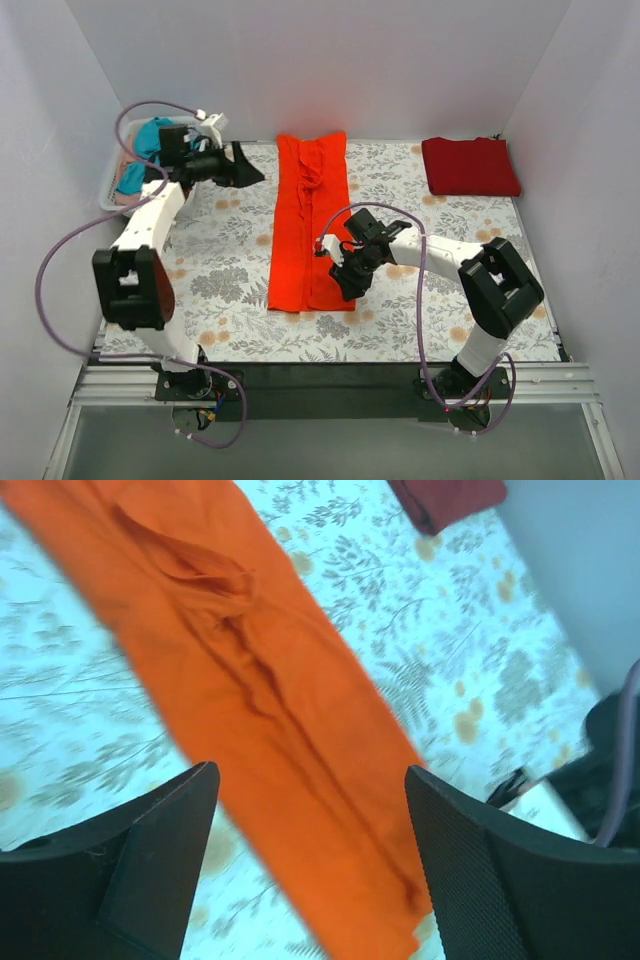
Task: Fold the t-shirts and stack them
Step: Fold the tshirt
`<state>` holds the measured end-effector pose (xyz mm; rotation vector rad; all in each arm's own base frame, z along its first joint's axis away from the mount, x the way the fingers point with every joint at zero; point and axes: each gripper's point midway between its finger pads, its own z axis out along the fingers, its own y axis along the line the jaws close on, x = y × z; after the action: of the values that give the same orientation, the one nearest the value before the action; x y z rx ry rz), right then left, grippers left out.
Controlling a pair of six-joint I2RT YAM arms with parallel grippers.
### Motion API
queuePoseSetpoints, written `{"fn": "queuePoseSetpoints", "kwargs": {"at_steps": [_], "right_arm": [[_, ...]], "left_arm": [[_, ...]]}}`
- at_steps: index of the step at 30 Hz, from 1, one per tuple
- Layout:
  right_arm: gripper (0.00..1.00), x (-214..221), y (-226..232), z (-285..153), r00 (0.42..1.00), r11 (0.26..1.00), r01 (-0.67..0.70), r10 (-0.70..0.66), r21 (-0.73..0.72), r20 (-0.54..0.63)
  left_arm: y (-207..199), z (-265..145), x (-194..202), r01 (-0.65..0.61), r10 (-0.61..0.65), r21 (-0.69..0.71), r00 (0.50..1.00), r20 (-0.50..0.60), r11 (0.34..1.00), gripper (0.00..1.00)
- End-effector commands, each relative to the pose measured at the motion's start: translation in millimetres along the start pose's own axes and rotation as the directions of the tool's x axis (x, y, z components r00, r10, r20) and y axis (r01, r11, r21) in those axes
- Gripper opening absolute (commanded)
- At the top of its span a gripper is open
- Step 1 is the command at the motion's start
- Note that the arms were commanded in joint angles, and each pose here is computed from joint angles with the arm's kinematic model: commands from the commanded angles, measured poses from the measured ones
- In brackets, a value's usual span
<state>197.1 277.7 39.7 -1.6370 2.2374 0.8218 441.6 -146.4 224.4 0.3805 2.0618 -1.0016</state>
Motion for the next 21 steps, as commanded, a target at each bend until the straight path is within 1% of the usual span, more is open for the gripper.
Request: {"fn": "queuePoseSetpoints", "kwargs": {"at_steps": [1, 2, 3, 4, 5, 6, 7, 8, 9, 10, 11, 13, 14, 15, 17, 18, 19, 20, 21], "right_arm": [[0.39, -26, 11, -34, 0.987, 0.989, 0.147, -0.148, 0.025, 0.063], [0.39, -24, 14, -39, 0.986, 0.988, 0.155, -0.156, 0.024, 0.056], [0.39, -23, 15, -40, 0.984, 0.986, 0.167, -0.168, 0.024, 0.055], [0.39, -23, 17, -42, 0.979, 0.98, 0.197, -0.198, 0.025, 0.055], [0.39, -22, 22, -42, 0.974, 0.975, 0.22, -0.221, 0.019, 0.051], [0.39, -21, 25, -41, 0.97, 0.971, 0.237, -0.238, 0.016, 0.043], [0.38, -19, 27, -39, 0.967, 0.967, 0.253, -0.254, 0.022, 0.027], [0.38, -18, 36, -33, 0.957, 0.957, 0.29, -0.29, 0.005, 0.011], [0.38, -18, 39, -29, 0.95, 0.95, 0.313, -0.313, 0.004, 0.008], [0.37, -16, 41, -25, 0.946, 0.946, 0.325, -0.325, 0.007, -0.006], [0.37, -16, 46, -18, 0.94, 0.94, 0.34, -0.34, 0.0, -0.011], [0.36, -14, 44, -8, 0.935, 0.934, 0.356, -0.356, 0.017, -0.011], [0.36, -11, 41, -4, 0.933, 0.932, 0.36, -0.36, 0.041, -0.027], [0.36, -5, 38, 0, 0.935, 0.934, 0.354, -0.352, 0.053, -0.042], [0.36, -5, 27, 6, 0.927, 0.92, 0.374, -0.369, 0.114, -0.068], [0.36, 4, 23, 10, 0.925, 0.916, 0.377, -0.368, 0.133, -0.093], [0.36, 2, 15, 11, 0.921, 0.905, 0.388, -0.375, 0.176, -0.102], [0.36, 4, 14, 12, 0.919, 0.9, 0.393, -0.379, 0.188, -0.107], [0.36, 6, 12, 13, 0.919, 0.899, 0.393, -0.377, 0.194, -0.113]], "left_arm": [[-32, -33, 69, -0.178, 0.192, 0.105, 0.969, -0.152, 0.978, 0.72], [-42, -47, 74, -0.298, 0.313, 0.12, 0.941, -0.132, 0.947, 0.71], [-46, -54, 89, -0.333, 0.351, 0.133, 0.925, -0.146, 0.933, 0.7], [-44, -58, 127, -0.322, 0.349, 0.16, 0.917, -0.192, 0.933, 0.68], [-49, -65, 137, -0.371, 0.401, 0.178, 0.897, -0.184, 0.911, 0.67], [-58, -73, 144, -0.476, 0.507, 0.202, 0.849, -0.149, 0.856, 0.65], [-59, -76, 168, -0.473, 0.511, 0.22, 0.844, -0.164, 0.853, 0.62], [-60, -78, 177, -0.494, 0.533, 0.23, 0.831, -0.159, 0.838, 0.6], [-67, -82, 183, -0.546, 0.588, 0.25, 0.796, -0.141, 0.799, 0.59], [-70, -82, 193, -0.559, 0.607, 0.275, 0.783, -0.138, 0.782, 0.58], [-71, -83, 214, -0.54, 0.599, 0.301, 0.785, -0.157, 0.786, 0.57], [-78, -83, 230, -0.567, 0.638, 0.338, 0.756, -0.149, 0.751, 0.56], [-78, -83, 245, -0.556, 0.635, 0.353, 0.754, -0.168, 0.753, 0.55], [-82, -80, 253, -0.569, 0.656, 0.371, 0.736, -0.168, 0.734, 0.54], [-82, -78, 261, -0.593, 0.68, 0.368, 0.711, -0.178, 0.716, 0.54], [-83, -73, 268, -0.613, 0.703, 0.379, 0.692, -0.167, 0.693, 0.54], [-82, -71, 267, -0.632, 0.714, 0.363, 0.681, -0.16, 0.684, 0.54], [-79, -69, 270, -0.639, 0.718, 0.351, 0.675, -0.171, 0.684, 0.54], [-78, -66, 273, -0.656, 0.737, 0.359, 0.656, -0.165, 0.664, 0.54]]}}
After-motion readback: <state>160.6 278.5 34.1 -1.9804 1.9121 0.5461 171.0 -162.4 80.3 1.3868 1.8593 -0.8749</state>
